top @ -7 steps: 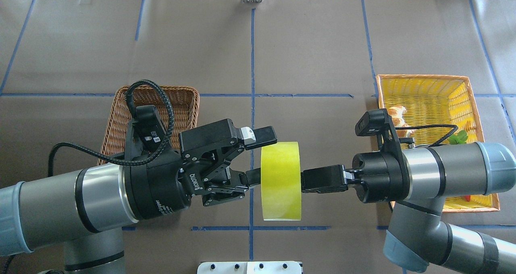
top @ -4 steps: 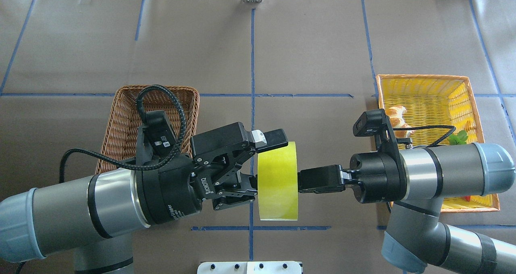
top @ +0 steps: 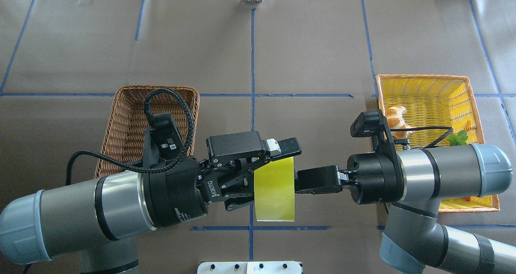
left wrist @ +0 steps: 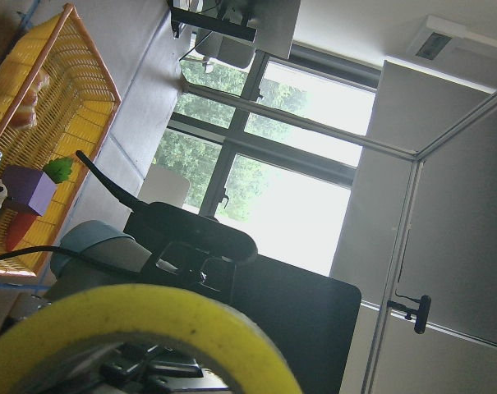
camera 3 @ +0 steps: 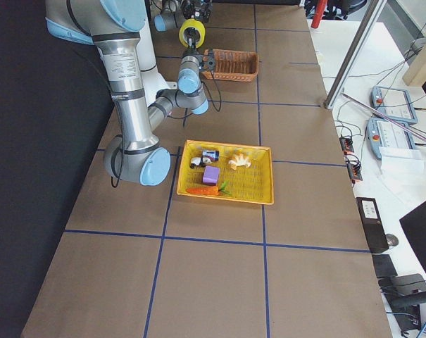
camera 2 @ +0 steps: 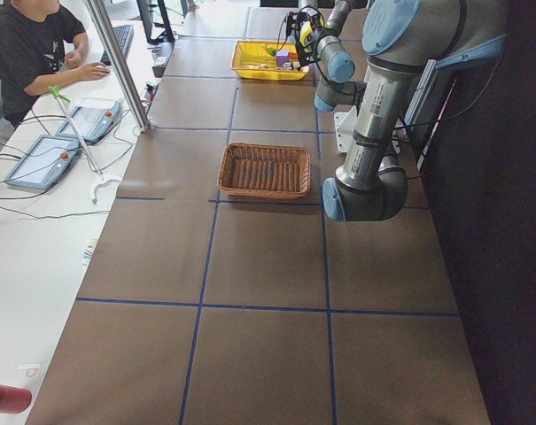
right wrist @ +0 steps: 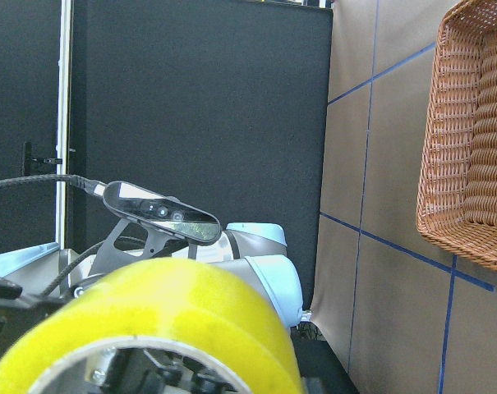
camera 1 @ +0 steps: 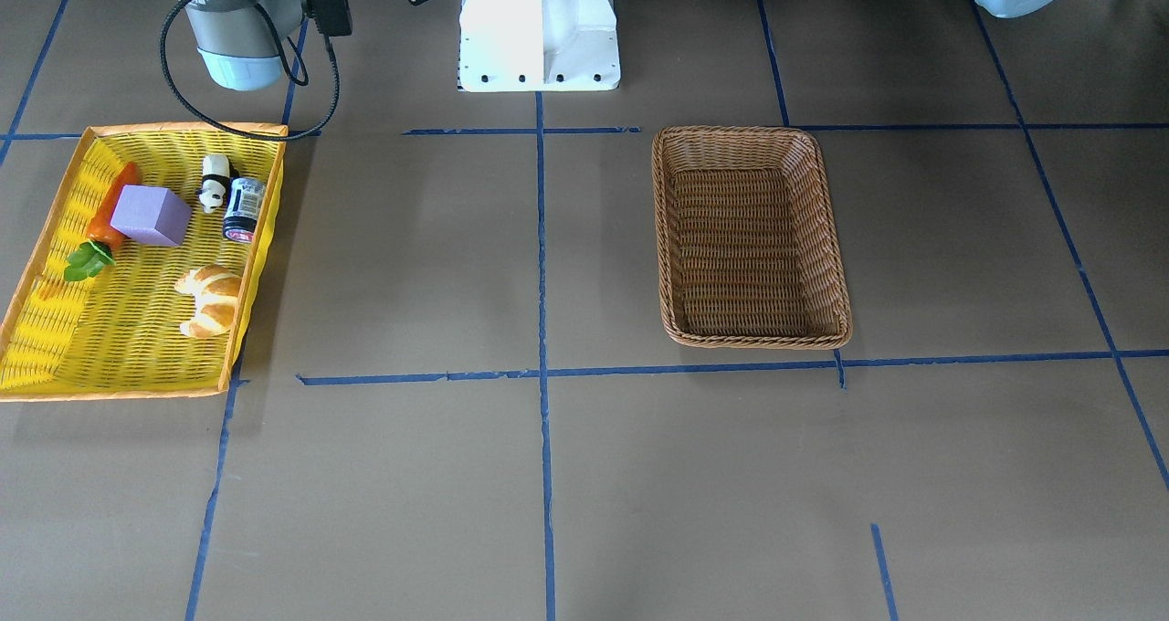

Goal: Move tape to another basket

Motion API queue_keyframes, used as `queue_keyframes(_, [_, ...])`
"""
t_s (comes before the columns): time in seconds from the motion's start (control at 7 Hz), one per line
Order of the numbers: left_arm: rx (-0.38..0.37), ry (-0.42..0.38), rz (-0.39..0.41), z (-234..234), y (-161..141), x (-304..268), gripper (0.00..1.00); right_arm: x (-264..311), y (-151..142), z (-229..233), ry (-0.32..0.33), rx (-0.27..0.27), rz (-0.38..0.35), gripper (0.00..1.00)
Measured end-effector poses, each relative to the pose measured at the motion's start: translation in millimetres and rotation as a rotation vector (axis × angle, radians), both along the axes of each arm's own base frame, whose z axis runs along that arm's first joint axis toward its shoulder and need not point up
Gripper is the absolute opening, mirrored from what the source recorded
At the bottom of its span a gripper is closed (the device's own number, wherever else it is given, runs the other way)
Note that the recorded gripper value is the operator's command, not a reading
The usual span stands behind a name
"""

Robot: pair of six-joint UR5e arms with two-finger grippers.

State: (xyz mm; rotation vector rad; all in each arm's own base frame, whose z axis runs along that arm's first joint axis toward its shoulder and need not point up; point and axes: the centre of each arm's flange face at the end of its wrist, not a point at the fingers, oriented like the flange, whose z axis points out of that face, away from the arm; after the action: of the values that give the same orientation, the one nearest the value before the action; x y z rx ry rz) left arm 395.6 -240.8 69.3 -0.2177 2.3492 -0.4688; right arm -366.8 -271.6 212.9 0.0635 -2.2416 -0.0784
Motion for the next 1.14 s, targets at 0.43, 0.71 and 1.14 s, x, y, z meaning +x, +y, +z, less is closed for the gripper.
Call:
queue_keyframes(0.43, [0.001, 0.006, 0.002, -1.0, 1.2, -3.1, 0.0, -1.1, 0.8, 0.2, 0.0, -0.001, -0.002, 1.0])
queue_keyframes(0.71, [0.001, 0.01, 0.001, -2.0, 0.9, -4.6, 0.0, -3.3, 0.5, 1.8, 0.003, -0.001, 0.003, 1.0])
queue_keyframes(1.14, [0.001, 0.009, 0.0, -0.3, 1.0, -5.6, 0.0, 0.7, -0.8, 2.6, 0.002, 0.008, 0.007, 1.0])
